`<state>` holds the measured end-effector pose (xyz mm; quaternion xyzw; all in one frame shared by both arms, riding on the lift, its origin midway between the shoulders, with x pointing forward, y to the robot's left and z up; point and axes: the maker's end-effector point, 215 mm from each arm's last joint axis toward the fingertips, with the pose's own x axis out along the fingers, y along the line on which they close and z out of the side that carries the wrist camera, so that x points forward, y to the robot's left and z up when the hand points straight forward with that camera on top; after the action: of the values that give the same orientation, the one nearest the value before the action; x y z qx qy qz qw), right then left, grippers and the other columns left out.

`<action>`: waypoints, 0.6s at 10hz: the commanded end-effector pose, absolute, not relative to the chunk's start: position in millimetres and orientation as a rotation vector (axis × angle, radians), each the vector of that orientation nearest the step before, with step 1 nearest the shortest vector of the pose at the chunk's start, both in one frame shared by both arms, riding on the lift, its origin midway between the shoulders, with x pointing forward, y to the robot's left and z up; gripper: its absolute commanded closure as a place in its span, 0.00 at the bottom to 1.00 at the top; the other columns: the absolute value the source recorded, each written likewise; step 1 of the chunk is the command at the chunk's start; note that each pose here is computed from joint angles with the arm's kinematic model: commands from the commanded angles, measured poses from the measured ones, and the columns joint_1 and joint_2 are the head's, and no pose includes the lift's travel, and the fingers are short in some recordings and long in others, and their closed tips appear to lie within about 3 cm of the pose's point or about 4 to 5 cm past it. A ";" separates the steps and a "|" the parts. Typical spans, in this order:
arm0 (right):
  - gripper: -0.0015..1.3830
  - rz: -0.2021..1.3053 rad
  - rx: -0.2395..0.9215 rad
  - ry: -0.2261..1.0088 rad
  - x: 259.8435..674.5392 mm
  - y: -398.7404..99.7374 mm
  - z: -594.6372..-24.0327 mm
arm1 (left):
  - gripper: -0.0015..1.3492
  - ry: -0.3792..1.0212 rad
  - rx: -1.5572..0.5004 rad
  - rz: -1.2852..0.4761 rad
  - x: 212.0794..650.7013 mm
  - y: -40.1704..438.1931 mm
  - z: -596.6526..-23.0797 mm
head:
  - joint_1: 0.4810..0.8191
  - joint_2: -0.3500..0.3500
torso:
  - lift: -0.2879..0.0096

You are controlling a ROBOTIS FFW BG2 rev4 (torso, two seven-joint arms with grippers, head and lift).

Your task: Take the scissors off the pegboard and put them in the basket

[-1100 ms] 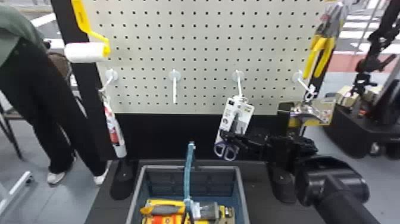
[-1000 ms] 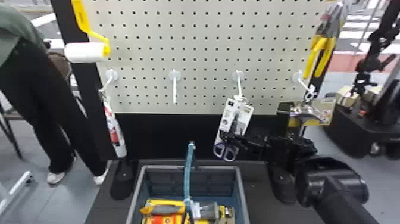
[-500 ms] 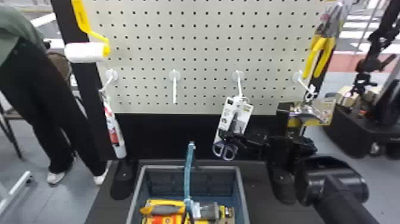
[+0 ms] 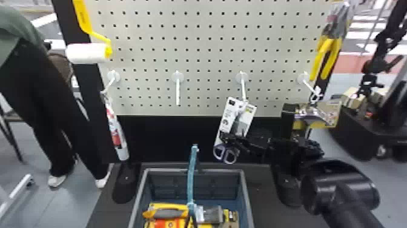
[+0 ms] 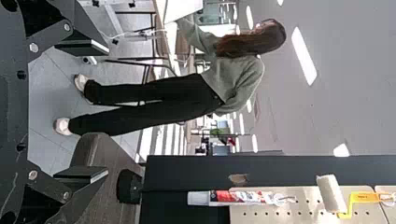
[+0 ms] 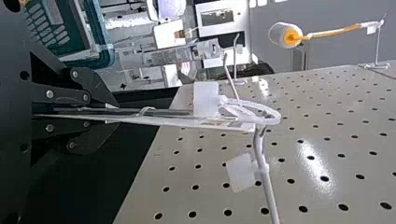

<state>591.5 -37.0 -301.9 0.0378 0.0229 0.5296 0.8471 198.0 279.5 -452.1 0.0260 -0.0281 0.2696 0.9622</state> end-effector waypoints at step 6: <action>0.86 1.101 0.139 0.028 552.8 -36.8 -298.9 | 0.27 -0.054 0.053 0.545 199.1 279.0 -452.9 | 0.20 0.50 | 0.63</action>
<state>557.3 -36.7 -298.7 0.0603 0.0149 0.5236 0.8497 198.3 279.0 -453.1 0.0265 -0.0262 0.2690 0.9624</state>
